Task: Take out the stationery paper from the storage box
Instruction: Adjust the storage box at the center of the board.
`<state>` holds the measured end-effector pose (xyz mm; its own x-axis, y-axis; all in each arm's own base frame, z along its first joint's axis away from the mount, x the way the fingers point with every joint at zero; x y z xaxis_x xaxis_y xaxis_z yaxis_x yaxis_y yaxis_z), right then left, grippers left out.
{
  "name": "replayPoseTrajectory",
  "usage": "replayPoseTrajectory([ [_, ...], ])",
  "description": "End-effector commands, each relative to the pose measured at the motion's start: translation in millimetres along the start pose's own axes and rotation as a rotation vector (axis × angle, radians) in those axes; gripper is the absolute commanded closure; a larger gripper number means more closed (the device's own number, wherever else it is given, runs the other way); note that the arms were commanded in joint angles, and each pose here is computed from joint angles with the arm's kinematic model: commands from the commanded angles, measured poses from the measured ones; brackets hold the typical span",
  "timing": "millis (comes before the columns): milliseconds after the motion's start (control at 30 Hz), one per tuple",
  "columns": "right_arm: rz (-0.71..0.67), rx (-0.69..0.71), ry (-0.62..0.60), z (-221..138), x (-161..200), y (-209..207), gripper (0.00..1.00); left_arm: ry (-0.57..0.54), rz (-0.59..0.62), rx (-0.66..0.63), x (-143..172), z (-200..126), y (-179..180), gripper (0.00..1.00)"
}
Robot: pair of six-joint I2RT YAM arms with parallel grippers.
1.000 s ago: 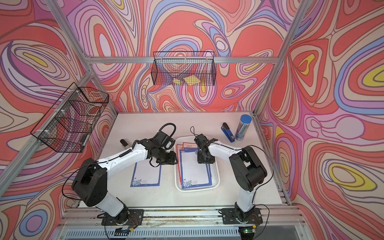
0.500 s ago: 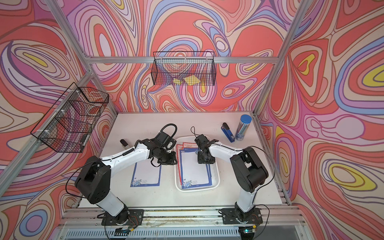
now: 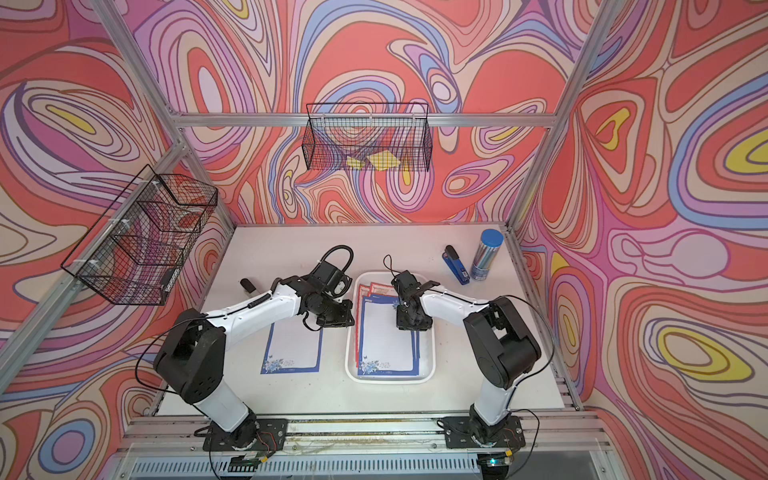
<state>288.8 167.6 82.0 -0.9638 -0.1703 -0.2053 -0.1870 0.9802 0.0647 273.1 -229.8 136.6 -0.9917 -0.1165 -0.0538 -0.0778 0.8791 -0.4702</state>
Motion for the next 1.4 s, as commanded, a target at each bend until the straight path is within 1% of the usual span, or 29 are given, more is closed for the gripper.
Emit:
replayPoseTrajectory([
  [0, 0.019, -0.033, -0.01, -4, 1, 2, 0.59, 0.021, 0.042, 0.012, 1, 1, -7, 0.91],
  [167, 0.029, -0.059, -0.037, -11, -2, 5, 0.61, 0.018, 0.038, -0.001, 1, 1, -5, 0.86],
  [233, 0.032, -0.072, -0.053, -14, -3, 7, 0.61, 0.008, 0.031, -0.007, 0, 2, -4, 0.85],
  [533, 0.05, -0.084, -0.071, -19, -3, 7, 0.64, -0.015, -0.015, -0.015, -2, 7, 0, 0.86],
  [733, 0.057, -0.158, -0.105, -29, -4, 14, 0.69, -0.029, -0.029, -0.002, -2, 7, 0, 0.87],
  [1000, 0.051, -0.262, -0.11, -39, -1, 24, 0.77, -0.024, -0.027, 0.003, -2, 10, 0, 0.88],
  [1100, 0.051, -0.301, -0.119, -42, 0, 27, 0.79, -0.021, -0.027, 0.003, -1, 10, 0, 0.88],
  [1367, 0.055, -0.341, -0.14, -46, 2, 30, 0.81, -0.017, -0.027, -0.003, 0, 14, 2, 0.88],
])
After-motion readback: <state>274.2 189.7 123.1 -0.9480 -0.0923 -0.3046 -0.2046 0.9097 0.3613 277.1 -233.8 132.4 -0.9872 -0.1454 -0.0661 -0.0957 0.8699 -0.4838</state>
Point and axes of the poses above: each gripper's point midway between its finger pads, its own z axis out along the fingers, its own y axis along the line the jaws close on, x = y × z, the point moved 6 cm from there along -z, back along the fingers, and after that the axes turned 12 degrees about -z, right-handed, at the moved point
